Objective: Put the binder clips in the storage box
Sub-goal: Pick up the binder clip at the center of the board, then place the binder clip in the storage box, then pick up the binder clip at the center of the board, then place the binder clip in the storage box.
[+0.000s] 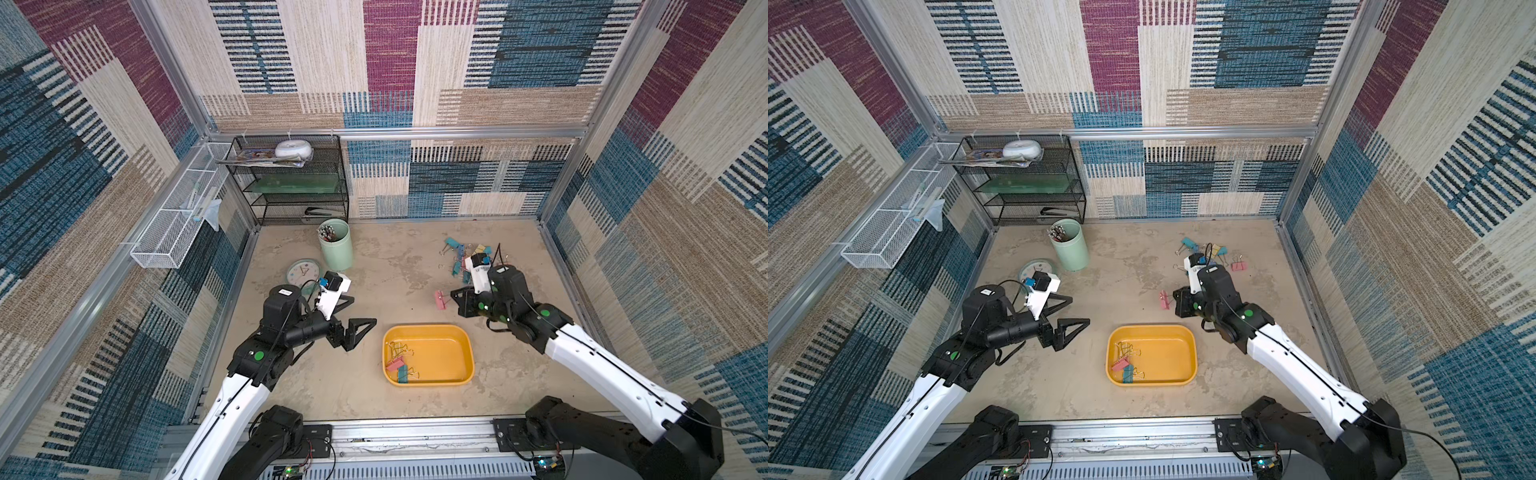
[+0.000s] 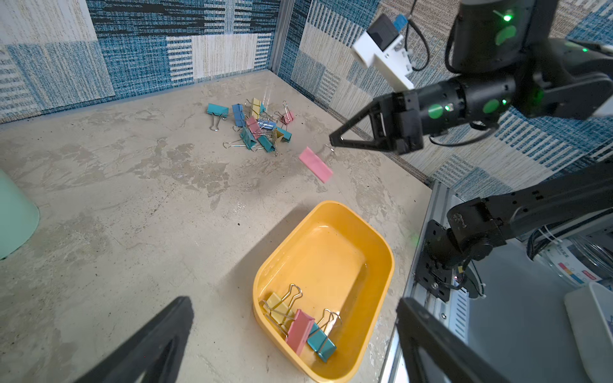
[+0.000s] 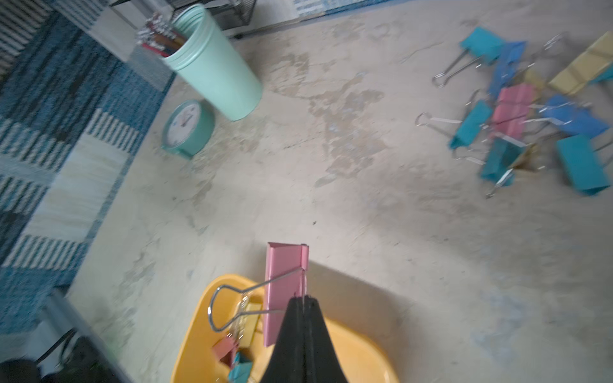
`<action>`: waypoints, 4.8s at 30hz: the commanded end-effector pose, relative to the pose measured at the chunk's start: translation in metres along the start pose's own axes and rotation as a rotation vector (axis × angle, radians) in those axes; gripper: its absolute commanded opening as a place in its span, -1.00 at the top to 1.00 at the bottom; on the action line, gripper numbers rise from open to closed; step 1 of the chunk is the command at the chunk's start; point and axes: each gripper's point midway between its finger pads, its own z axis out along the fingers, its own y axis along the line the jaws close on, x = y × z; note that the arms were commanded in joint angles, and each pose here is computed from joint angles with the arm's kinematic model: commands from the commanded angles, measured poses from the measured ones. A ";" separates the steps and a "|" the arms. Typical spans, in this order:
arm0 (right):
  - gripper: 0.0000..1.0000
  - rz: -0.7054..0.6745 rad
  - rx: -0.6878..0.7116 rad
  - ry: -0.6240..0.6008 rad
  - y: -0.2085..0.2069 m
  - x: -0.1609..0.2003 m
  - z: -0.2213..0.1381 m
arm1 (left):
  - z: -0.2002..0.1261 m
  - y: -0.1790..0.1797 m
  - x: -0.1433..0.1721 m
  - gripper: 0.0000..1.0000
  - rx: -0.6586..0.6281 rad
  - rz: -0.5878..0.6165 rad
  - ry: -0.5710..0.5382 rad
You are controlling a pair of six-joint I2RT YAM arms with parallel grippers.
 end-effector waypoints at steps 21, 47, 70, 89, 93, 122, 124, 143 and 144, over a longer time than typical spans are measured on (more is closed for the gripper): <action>0.83 0.051 0.201 0.256 0.013 0.127 0.088 | 0.000 0.008 -0.005 -0.99 -0.048 -0.002 -0.016; -0.04 0.006 0.525 -0.021 -0.127 -0.073 0.057 | 0.006 0.009 -0.020 -0.99 -0.026 -0.167 -0.078; 0.69 0.111 0.525 0.138 -0.234 -0.093 0.168 | 0.003 0.003 -0.020 -0.99 -0.005 -0.128 -0.065; 1.00 0.091 0.479 0.070 -0.211 -0.114 0.142 | -0.001 -0.007 -0.020 -0.99 0.030 -0.059 -0.075; 1.00 0.078 0.434 0.010 -0.194 -0.134 0.127 | -0.002 -0.007 -0.020 -0.99 0.025 -0.053 -0.077; 1.00 0.300 -0.199 -0.026 -0.087 -0.091 0.105 | -0.001 -0.003 -0.018 -0.99 0.009 -0.050 -0.074; 1.00 0.283 -0.214 -0.056 -0.077 -0.105 0.091 | -0.001 -0.004 -0.018 -0.99 0.011 -0.050 -0.074; 1.00 0.093 -0.255 0.311 0.040 0.096 -0.003 | -0.003 -0.018 -0.015 -0.99 0.089 0.016 -0.069; 1.00 0.085 -0.240 0.340 0.039 0.107 -0.001 | -0.003 -0.019 -0.015 -0.99 0.086 0.020 -0.072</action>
